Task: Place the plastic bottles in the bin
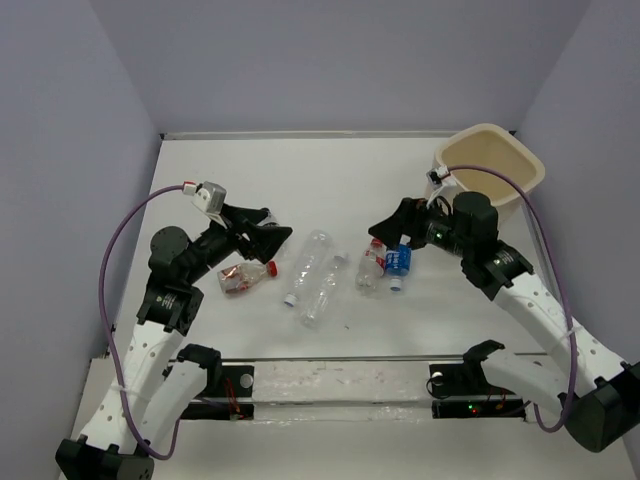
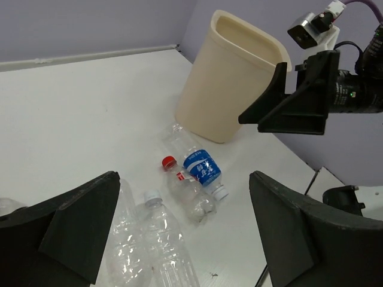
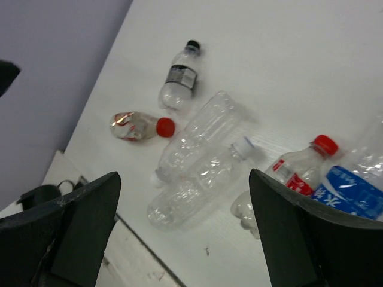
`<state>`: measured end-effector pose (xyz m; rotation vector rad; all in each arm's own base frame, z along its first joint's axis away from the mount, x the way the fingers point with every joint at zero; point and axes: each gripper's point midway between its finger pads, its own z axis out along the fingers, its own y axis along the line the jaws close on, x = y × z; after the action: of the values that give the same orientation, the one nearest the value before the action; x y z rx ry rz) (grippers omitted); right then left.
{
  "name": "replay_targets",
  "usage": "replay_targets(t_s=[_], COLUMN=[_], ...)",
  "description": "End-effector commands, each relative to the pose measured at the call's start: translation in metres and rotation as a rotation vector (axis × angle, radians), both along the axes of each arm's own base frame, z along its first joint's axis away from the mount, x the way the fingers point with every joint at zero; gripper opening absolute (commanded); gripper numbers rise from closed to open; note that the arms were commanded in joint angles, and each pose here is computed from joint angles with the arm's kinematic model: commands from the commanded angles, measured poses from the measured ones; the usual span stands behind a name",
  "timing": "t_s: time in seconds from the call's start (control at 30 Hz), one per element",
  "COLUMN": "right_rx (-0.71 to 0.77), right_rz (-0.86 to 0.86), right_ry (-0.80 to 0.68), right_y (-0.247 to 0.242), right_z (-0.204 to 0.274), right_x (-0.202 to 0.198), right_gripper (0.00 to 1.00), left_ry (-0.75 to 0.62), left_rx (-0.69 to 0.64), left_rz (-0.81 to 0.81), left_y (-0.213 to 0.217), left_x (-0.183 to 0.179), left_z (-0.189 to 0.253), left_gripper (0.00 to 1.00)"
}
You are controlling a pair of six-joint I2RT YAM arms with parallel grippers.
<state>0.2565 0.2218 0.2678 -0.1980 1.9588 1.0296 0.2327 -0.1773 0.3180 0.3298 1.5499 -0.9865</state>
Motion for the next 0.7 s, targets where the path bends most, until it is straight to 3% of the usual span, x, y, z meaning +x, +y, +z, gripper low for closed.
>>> replay_targets(t_s=[0.0,0.23,0.5,0.67], right_rx=[-0.125,-0.307,-0.454,-0.513], right_rz=[-0.245,-0.463,-0.557,-0.567], right_ry=[-0.061,-0.018,0.015,0.057], right_y=[-0.031,-0.066,-0.083,-0.083], right_z=[-0.016,-0.065,-0.103,-0.126], right_x=[0.037,0.067,0.087,0.097], right_gripper=[0.93,0.92,0.92,0.93], left_ry=[-0.062,-0.047,0.006,0.118], left_rx=[0.002,-0.001,-0.002,0.043], left_rz=[-0.056,-0.126,-0.082,-0.049], left_y=[-0.005,-0.013,-0.011,-0.011], left_x=[-0.006,-0.011,0.001,0.021], left_z=[0.021,0.017,0.007,-0.021], left_gripper=[0.99,0.99,0.99,0.99])
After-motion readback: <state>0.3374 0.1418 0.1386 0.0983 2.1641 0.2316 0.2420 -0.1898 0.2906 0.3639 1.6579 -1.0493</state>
